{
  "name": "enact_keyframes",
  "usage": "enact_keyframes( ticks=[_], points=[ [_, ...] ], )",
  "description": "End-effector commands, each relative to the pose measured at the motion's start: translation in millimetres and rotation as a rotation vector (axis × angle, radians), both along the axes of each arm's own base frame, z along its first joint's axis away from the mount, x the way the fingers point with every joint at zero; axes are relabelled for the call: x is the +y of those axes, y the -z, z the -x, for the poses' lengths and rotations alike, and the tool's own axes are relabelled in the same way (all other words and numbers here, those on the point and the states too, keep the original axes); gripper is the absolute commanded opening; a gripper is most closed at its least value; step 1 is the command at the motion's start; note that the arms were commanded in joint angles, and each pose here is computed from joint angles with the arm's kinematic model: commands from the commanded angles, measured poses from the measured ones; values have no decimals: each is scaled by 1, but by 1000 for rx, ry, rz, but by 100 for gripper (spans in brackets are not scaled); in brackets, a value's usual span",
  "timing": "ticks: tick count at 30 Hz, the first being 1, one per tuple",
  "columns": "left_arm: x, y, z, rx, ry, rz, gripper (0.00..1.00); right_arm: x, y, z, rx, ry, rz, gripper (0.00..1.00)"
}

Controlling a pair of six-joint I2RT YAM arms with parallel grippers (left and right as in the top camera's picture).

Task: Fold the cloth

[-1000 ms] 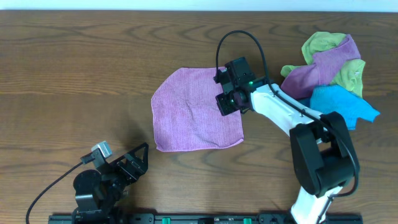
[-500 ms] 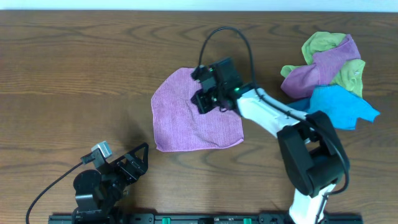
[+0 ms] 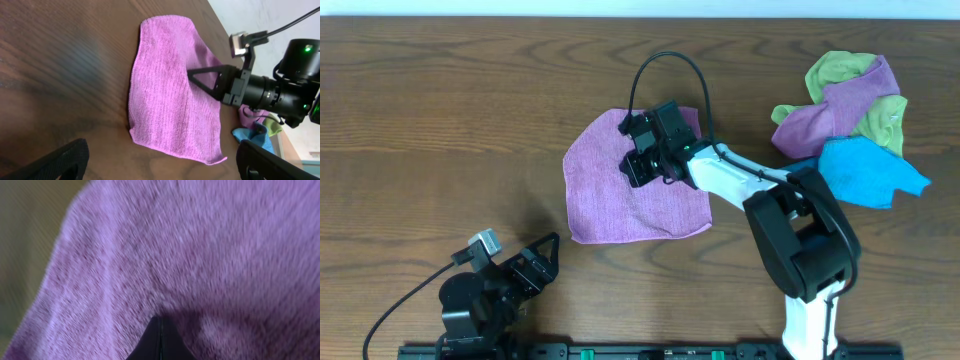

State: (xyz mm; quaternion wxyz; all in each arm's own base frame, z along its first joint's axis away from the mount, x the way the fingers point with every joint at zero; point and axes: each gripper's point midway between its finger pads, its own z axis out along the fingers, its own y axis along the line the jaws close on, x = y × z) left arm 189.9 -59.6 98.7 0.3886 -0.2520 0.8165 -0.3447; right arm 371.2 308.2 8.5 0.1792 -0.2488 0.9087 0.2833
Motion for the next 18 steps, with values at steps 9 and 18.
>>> enact_keyframes(
  ticks=[9,18],
  points=[
    [-3,3,2,14,15,16,95,-50,33,11,102,81,272,1],
    [8,6,-1,18,-45,-25,95,-113,38,25,137,124,616,1]
  ],
)
